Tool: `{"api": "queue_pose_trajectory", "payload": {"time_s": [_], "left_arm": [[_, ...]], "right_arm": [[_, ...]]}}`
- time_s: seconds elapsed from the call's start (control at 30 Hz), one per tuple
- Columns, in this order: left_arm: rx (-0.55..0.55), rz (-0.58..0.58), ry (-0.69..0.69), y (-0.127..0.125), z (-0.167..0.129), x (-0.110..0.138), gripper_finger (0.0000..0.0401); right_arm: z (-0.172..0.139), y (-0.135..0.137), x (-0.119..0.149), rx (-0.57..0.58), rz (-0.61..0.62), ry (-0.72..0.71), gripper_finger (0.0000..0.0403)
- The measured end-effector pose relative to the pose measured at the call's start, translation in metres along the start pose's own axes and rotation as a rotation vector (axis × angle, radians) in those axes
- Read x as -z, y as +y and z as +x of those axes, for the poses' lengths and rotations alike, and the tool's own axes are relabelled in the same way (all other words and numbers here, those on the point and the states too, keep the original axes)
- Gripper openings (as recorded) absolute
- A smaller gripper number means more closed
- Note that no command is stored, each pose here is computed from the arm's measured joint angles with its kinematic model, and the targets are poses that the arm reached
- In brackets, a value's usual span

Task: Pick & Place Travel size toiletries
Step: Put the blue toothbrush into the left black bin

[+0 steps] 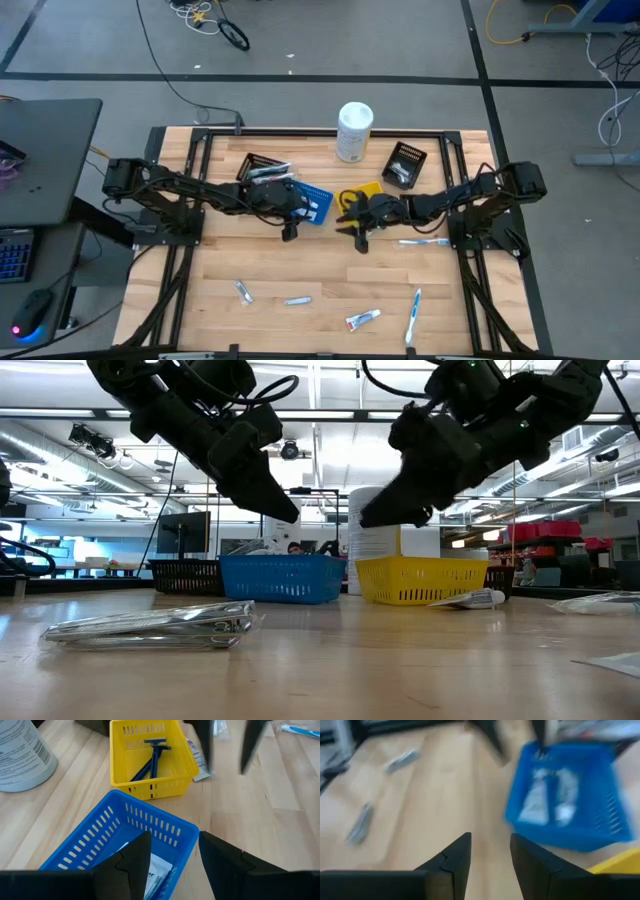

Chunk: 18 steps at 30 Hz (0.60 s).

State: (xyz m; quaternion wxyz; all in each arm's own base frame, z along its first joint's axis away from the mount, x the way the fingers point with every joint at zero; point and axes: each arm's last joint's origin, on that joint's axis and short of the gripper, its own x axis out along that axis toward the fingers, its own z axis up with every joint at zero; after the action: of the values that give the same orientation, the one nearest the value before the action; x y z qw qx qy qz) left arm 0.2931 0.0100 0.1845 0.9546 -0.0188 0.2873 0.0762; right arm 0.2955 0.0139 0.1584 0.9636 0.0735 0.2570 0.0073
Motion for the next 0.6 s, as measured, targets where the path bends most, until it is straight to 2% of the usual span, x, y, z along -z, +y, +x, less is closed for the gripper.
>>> {"api": "queue_pose_trajectory", "payload": {"time_s": [0.1,0.2,0.33,0.5,0.6], "left_arm": [[-0.001,0.021,-0.001,0.000,0.000,0.000,0.0176],[-0.001,0.031,-0.002,0.000,0.000,0.000,0.0176],[0.000,0.065,-0.018,0.000,0.000,-0.002,0.0176],[0.001,0.077,-0.061,0.000,0.000,-0.006,0.0176],[0.001,0.077,-0.077,0.000,0.000,-0.008,0.0176]], "right_arm": [[-0.003,0.006,0.014,-0.007,0.057,0.153,0.0146],[-0.015,0.013,0.024,0.045,0.117,0.325,0.0146],[-0.042,0.027,0.012,0.067,0.143,0.478,0.0146],[-0.085,0.038,-0.006,0.086,0.100,0.632,0.0146],[-0.106,0.036,-0.001,0.192,0.091,0.728,0.0146]]}}
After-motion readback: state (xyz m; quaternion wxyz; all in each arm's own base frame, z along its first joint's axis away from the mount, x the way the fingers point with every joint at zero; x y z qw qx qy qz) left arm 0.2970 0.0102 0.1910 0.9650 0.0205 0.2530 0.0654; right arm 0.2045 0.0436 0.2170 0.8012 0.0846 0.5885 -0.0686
